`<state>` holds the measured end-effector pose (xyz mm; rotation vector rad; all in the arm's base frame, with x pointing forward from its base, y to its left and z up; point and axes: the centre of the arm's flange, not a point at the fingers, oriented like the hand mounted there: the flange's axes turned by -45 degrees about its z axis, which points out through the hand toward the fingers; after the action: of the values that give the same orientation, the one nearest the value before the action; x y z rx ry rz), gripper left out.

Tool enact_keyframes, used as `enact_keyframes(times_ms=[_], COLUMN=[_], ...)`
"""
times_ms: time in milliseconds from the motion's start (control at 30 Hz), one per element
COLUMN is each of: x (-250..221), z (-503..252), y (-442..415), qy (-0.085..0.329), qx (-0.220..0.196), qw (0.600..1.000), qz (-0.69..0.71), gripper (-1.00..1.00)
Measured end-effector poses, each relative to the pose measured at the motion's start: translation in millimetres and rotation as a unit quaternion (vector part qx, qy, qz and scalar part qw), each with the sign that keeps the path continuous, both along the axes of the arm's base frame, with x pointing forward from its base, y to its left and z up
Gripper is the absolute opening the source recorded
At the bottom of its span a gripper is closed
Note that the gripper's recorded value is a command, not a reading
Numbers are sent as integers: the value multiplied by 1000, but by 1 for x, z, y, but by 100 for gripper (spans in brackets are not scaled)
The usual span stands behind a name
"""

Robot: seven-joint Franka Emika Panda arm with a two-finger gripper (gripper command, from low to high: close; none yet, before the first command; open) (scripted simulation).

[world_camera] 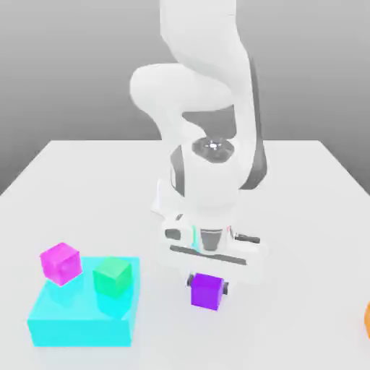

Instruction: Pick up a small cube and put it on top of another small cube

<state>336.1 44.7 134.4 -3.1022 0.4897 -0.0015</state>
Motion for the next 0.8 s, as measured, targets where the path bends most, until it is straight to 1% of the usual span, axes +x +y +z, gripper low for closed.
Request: enact_keyframes(times_ms=[100,367,567,700,800], x=[0,2,39,43,43], z=[-1,60,123,167,146], y=[0,-2,-88,-156,-169], qy=[0,0,0,0,0], qx=[0,-1,-1,1,2], qw=[1000,1000,1000,1000,1000], qz=[0,2,8,12,13], gripper=[-100,-100,-100,-100,-100])
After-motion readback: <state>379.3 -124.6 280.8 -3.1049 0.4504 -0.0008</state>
